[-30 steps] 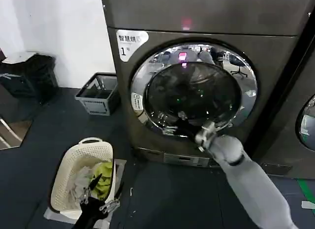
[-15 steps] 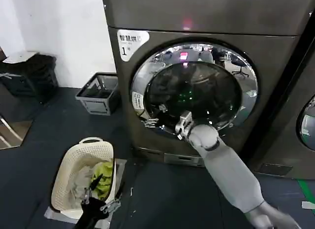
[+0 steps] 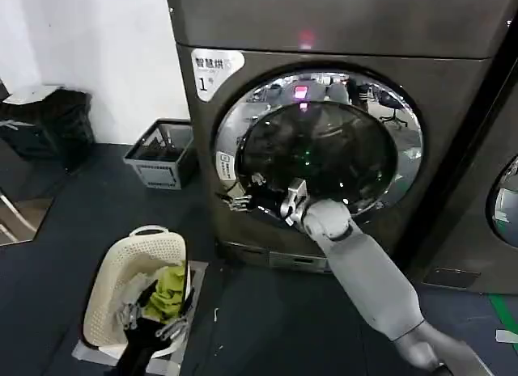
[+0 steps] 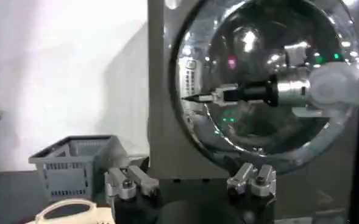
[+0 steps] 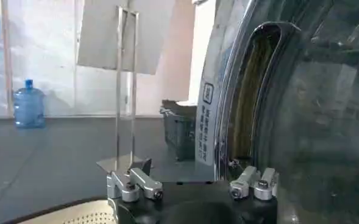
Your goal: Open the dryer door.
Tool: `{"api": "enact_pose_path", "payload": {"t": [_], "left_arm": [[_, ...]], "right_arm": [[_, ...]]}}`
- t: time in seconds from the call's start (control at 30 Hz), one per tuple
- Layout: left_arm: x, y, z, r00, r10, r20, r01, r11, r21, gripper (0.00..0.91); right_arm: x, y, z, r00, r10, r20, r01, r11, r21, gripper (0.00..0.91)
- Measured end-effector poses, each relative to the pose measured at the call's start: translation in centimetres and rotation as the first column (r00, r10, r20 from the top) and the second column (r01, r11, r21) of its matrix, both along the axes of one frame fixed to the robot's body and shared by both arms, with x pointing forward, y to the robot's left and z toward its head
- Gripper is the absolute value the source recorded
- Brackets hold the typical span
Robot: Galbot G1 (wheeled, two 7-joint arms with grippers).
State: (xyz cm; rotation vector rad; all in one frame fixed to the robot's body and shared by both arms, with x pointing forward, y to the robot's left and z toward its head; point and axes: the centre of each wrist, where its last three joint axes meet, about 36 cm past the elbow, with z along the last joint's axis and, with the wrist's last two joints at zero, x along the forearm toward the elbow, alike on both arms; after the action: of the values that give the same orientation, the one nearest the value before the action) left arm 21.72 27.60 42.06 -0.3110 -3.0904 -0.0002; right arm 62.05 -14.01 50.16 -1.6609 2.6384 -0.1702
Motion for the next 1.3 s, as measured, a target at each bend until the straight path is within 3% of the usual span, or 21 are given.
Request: {"api": "enact_pose_path", "payload": {"t": [0.17,0.53,0.9,1.07,1.3], "left_arm": [[1.4,1.9,-0.3,0.999,-0.026,-0.021,0.025,0.998,-0.051,0.907],[6.6,8.7,-0.2,0.995,-0.09,0.038,0.092,0.994,-0.066,0.907],[12.9,12.2,-0.4,0.977,-0.21,0.044,0.214,0.971,-0.109,0.907],[16.5,12.3,0.0,0.95,-0.307,0.06,0.311,0.945,-0.104,0.907],[21.1,11.4,0.9,0.891,-0.45,0.057,0.453,0.889,-0.07,0.907]], "right_arm": [[-1.0,-0.9,-0.2,0.994,0.106,0.003,-0.106,0.994,-0.016,0.907],[-4.9,-3.5,0.5,0.963,0.271,-0.001,-0.271,0.962,-0.039,0.907],[-12.0,-9.9,-1.0,0.932,0.361,-0.01,-0.361,0.932,-0.043,0.907],[-15.4,-12.3,-1.4,0.925,0.38,0.014,-0.378,0.923,-0.075,0.907],[-20.0,-18.3,-1.5,0.964,0.253,0.083,-0.25,0.967,-0.048,0.907]]}}
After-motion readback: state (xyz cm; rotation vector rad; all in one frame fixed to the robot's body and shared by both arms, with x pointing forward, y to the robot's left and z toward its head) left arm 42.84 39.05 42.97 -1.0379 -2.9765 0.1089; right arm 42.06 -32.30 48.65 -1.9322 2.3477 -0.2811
